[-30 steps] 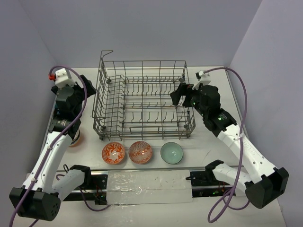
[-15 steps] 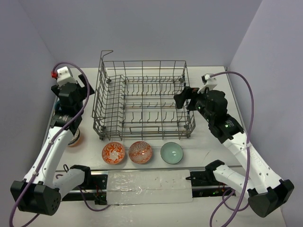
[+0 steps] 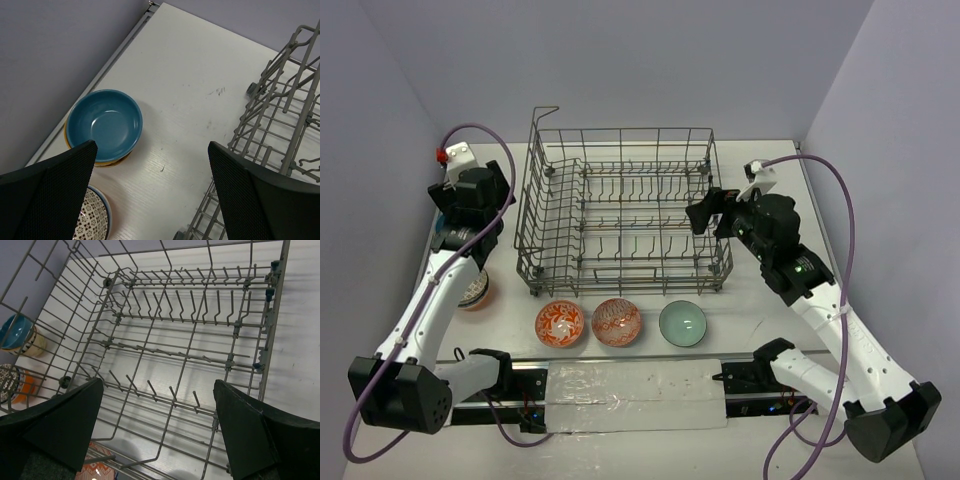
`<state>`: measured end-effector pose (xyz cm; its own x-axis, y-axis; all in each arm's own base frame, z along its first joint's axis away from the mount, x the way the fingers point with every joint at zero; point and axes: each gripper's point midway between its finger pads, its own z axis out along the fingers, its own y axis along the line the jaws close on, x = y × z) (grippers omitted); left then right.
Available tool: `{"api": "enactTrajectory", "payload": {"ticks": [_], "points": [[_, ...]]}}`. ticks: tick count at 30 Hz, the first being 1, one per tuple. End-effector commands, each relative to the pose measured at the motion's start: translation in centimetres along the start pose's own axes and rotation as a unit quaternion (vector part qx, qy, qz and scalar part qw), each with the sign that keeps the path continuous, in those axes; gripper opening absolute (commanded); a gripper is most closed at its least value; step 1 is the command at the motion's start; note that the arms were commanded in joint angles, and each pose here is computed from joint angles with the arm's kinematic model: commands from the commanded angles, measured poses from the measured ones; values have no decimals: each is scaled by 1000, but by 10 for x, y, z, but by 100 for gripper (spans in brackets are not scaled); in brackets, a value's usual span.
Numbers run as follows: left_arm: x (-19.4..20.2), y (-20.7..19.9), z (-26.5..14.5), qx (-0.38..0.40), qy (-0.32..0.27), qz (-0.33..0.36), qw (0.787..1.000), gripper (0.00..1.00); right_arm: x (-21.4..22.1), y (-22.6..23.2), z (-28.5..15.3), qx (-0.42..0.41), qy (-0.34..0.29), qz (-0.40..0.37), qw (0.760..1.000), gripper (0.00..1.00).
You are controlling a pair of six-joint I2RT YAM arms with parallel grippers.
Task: Load the bowls into the dish rack
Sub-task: Pick up the bowl from the bowl.
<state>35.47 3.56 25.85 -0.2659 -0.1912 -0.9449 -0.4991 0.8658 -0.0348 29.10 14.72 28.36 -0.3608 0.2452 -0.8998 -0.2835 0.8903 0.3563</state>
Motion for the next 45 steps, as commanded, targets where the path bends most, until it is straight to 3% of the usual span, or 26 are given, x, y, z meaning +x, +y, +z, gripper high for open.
{"api": "enactTrajectory", "payload": {"ticks": [1,9,24,29,45], "points": [[-6,3,3,-3,-7,-7,1000,99,-14,6,-7,-13,-28,-5,1000,99],[11,-4,20,32,28,-15,999,99,-15,6,-8,-14,-29,-8,999,99],[25,-5,37,66,43,-19,997,99,-12,8,-4,-20,-24,-10,999,99],[36,2,51,45,86,-29,995,98,-11,7,-3,-18,-25,-10,999,99],[61,9,70,35,122,-39,991,91,-9,7,-3,-19,-21,-10,1000,99]]}}
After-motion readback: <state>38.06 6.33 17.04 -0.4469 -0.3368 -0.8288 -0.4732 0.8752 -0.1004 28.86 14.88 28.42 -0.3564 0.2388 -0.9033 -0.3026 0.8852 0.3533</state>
